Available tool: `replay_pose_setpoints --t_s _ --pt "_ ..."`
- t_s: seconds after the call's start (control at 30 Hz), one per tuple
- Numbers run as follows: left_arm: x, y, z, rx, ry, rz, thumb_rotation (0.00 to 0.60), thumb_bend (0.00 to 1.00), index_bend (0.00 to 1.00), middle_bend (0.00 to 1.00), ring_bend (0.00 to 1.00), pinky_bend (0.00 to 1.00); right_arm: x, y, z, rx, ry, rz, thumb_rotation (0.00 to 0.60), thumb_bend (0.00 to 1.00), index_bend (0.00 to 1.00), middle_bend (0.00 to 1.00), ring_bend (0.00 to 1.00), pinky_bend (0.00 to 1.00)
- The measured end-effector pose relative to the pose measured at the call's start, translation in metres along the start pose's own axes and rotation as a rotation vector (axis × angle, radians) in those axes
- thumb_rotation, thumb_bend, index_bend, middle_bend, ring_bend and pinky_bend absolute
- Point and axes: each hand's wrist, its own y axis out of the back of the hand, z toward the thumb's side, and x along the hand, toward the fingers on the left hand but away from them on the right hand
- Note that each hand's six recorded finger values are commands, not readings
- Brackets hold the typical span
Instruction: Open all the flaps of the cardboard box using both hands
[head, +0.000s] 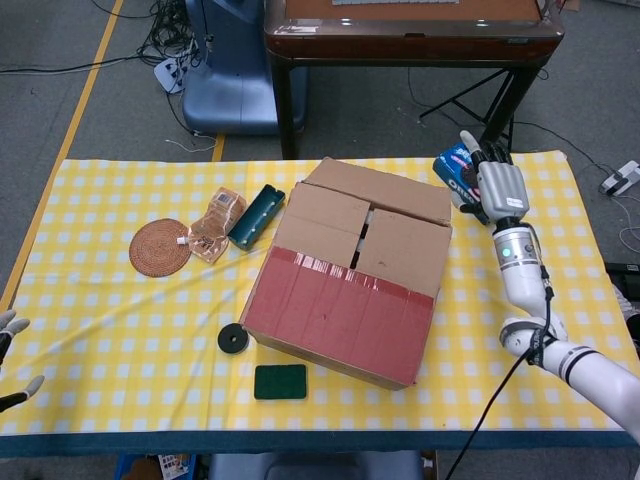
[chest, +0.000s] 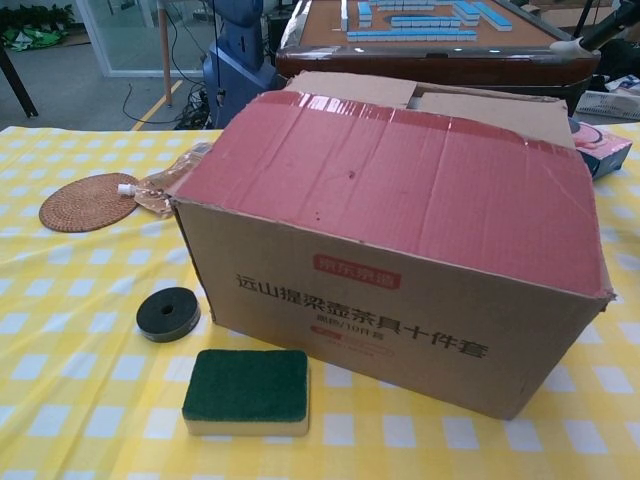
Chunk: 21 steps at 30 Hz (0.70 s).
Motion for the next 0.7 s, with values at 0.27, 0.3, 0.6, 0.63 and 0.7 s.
replay_pose_setpoints --t_s 0.27,0.3,0.6,0.63,0.7 --pt "-0.001 -0.001 0.005 -0.004 -0.013 -0.004 0.6 0.13 0.27 0.14 0.07 0.0 0.054 0.015 0.016 -0.077 0.098 0.12 0.6 0.42 0.07 0.21 0.12 0.06" --pt "-0.002 0.0 0.006 -0.005 -0.015 -0.003 0.6 0.13 0.27 0.14 0.07 0.0 0.065 0.018 0.018 -0.085 0.11 0.143 0.6 0.42 0.08 0.22 0.13 0.06" --pt "-0.007 0.002 0.011 -0.008 -0.026 0.004 0.6 0.13 0.28 0.14 0.07 0.0 0.139 0.024 0.021 -0.099 0.187 0.301 0.6 0.64 0.14 0.26 0.16 0.08" --pt "-0.008 0.003 0.011 -0.008 -0.027 0.005 0.6 0.13 0.28 0.14 0.07 0.0 0.144 0.022 0.023 -0.105 0.196 0.317 0.6 0.68 0.15 0.26 0.16 0.08" --pt "-0.009 0.003 0.012 -0.01 -0.031 0.006 0.6 0.13 0.28 0.14 0.07 0.0 0.154 0.016 0.025 -0.117 0.213 0.354 0.6 0.74 0.18 0.26 0.16 0.08"
